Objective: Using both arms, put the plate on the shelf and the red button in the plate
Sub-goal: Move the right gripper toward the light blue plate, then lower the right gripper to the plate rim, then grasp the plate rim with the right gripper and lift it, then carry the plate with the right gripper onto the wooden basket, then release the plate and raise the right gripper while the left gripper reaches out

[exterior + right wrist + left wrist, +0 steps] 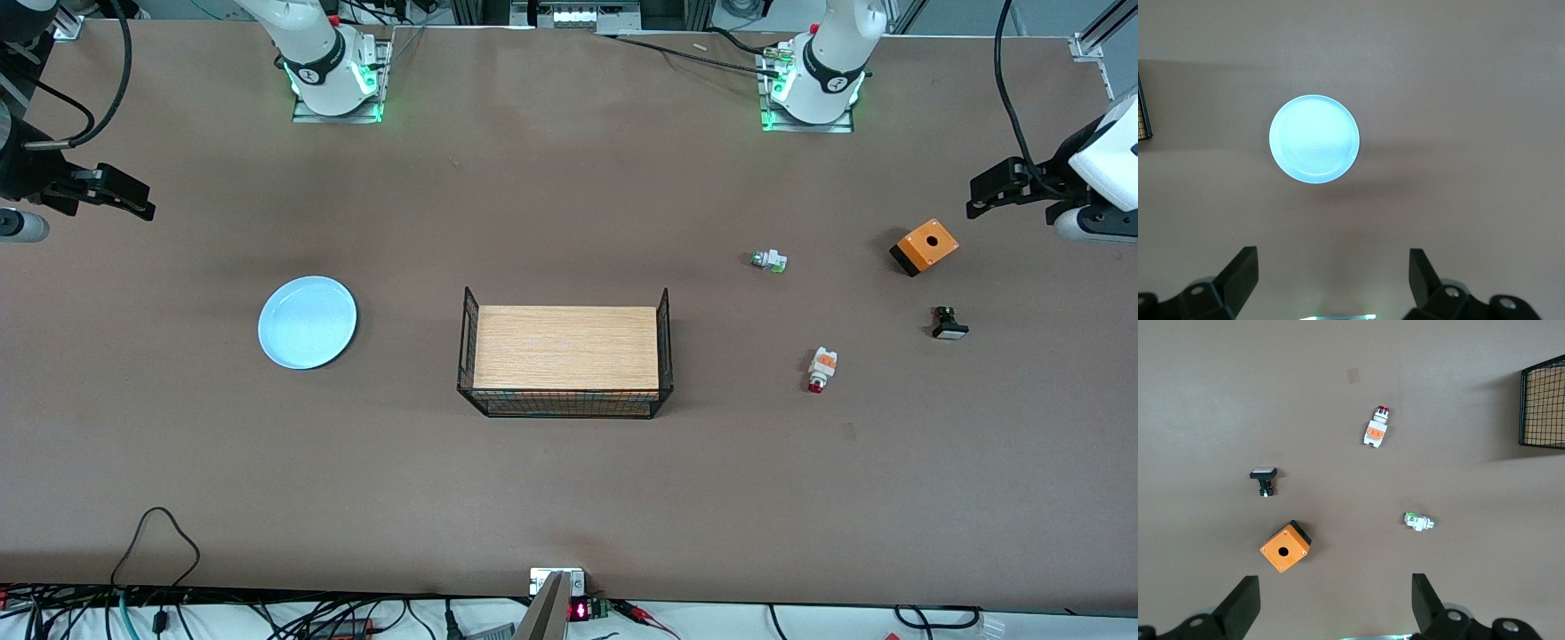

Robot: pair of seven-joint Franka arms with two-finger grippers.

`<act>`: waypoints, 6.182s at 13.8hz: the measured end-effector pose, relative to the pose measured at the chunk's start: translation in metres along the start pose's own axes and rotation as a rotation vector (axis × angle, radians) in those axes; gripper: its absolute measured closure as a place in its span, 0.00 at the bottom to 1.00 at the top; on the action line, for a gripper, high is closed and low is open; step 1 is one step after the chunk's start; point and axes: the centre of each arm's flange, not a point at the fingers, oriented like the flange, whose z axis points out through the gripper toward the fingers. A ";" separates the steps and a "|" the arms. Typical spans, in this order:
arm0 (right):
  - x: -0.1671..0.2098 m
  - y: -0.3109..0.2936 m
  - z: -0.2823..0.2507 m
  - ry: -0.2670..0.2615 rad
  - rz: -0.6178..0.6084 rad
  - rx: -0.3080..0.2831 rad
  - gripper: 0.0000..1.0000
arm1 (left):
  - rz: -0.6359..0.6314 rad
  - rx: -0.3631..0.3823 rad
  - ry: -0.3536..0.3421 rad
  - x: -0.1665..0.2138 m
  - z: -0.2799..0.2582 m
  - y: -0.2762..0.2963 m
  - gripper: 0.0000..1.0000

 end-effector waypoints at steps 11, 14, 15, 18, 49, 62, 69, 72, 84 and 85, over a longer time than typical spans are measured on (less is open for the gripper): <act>0.027 -0.007 0.049 -0.053 -0.010 -0.005 0.00 | 0.000 0.000 -0.005 0.000 0.000 0.000 0.00; 0.057 -0.019 0.101 -0.074 -0.027 -0.011 0.00 | 0.000 0.000 -0.005 0.000 0.000 0.000 0.00; 0.066 -0.020 0.117 -0.083 -0.029 -0.013 0.00 | 0.000 0.000 -0.005 -0.001 0.000 0.000 0.00; 0.086 -0.016 0.177 -0.061 -0.023 -0.014 0.00 | 0.000 0.000 -0.005 -0.001 0.000 0.000 0.00; 0.073 -0.012 0.192 -0.230 0.009 0.101 0.97 | -0.001 -0.001 -0.007 -0.001 0.001 0.000 0.00; 0.015 -0.254 0.034 -0.274 0.598 0.232 0.97 | -0.001 -0.001 -0.007 -0.001 0.001 0.000 0.00; -0.004 -0.378 0.062 -0.235 0.784 0.293 0.97 | -0.001 -0.001 -0.007 -0.001 0.001 -0.001 0.00; -0.004 -0.404 0.081 -0.208 0.811 0.294 0.97 | -0.001 -0.001 -0.007 -0.001 0.001 -0.001 0.00; 0.024 -0.428 0.178 -0.140 0.820 0.302 0.97 | -0.001 -0.001 -0.010 0.000 0.002 0.000 0.00; 0.025 -0.429 0.185 -0.139 0.821 0.305 0.97 | -0.001 -0.001 -0.016 -0.001 0.003 0.000 0.00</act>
